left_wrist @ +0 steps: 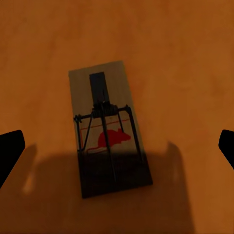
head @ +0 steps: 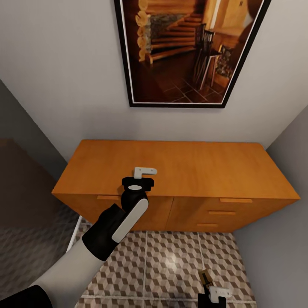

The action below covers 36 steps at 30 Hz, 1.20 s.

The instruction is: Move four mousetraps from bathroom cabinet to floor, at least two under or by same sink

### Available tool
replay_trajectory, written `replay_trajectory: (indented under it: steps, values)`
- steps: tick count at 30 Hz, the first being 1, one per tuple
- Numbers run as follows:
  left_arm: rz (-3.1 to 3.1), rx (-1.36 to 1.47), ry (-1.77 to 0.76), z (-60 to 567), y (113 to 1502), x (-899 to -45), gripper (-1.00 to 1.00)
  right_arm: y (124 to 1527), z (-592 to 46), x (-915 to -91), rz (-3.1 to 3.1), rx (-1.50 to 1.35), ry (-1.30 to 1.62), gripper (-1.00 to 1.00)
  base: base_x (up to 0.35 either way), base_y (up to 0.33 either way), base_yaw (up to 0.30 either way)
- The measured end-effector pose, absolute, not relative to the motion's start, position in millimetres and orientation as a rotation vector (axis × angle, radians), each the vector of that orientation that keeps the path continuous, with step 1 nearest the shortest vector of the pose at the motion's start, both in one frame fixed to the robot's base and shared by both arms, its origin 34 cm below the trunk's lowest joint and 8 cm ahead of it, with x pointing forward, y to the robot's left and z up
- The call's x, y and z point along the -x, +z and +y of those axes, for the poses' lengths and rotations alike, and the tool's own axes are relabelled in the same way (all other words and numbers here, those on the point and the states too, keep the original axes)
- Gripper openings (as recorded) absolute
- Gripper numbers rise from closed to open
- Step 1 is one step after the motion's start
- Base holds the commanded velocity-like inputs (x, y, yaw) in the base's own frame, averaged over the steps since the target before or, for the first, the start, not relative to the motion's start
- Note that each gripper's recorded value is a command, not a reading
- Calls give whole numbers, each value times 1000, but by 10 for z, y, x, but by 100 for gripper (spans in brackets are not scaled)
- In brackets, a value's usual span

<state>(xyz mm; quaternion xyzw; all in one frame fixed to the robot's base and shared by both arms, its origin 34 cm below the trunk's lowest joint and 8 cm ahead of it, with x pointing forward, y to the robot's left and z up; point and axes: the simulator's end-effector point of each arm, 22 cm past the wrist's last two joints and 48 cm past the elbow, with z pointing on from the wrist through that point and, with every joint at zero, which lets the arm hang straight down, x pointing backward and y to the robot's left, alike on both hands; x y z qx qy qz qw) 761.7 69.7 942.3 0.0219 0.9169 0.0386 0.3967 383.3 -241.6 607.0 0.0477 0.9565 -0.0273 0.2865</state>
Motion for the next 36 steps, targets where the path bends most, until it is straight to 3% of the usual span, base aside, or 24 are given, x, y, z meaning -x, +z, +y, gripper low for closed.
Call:
replay_trajectory:
  steps: [36]
  values:
    - [2368, -61, 112, 721, 9160, -7576, 100, 5995, -2414, -3720, 2584, -127, -75, -100, 0, 0, 0]
